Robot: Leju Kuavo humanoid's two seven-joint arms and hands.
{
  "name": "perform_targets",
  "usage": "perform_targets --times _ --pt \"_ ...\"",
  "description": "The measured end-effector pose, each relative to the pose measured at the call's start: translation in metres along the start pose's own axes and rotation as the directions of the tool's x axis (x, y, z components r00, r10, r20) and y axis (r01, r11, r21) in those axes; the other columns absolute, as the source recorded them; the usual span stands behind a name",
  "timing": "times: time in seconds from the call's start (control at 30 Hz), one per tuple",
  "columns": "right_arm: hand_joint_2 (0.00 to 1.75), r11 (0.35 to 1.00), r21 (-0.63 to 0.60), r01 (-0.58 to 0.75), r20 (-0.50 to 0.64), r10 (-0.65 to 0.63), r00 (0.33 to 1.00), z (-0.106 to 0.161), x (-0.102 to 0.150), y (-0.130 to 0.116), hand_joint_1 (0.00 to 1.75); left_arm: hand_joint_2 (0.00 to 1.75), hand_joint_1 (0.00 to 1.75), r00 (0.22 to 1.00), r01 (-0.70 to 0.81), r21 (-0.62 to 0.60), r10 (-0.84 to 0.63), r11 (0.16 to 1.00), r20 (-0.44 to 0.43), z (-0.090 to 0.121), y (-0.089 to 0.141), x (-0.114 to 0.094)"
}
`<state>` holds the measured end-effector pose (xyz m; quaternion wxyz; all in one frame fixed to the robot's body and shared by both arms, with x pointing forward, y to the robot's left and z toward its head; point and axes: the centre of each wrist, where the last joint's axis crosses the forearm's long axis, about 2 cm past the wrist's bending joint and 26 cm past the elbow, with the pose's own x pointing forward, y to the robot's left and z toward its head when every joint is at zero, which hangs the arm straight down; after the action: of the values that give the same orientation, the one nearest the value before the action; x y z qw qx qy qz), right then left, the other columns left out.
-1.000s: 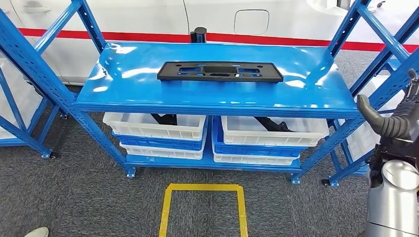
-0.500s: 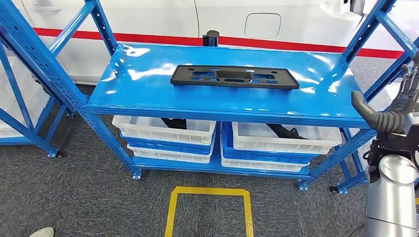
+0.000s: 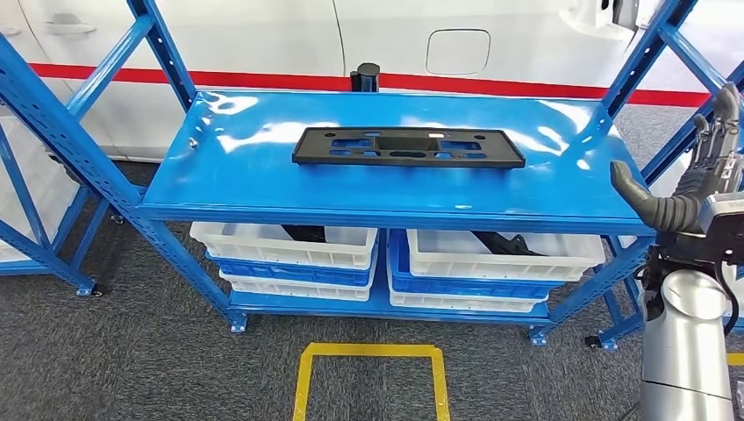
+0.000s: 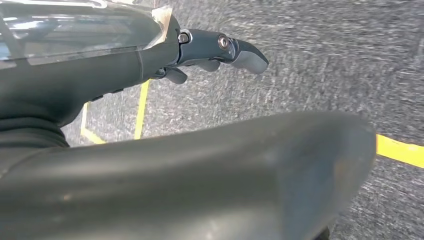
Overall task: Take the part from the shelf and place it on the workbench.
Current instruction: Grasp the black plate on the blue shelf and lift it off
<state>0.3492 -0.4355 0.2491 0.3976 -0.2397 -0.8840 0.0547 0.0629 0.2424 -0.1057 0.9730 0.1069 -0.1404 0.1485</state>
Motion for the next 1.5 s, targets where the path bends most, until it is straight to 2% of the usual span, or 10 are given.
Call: perform_targets --times 1.5 --pt "1.75 0.999 0.031 -0.036 -0.046 0.038 0.998 0.028 -0.004 -0.002 0.0 0.0 0.0 1.0 0.008 -0.013 -0.008 1.0 0.0 0.0 0.0 -0.003"
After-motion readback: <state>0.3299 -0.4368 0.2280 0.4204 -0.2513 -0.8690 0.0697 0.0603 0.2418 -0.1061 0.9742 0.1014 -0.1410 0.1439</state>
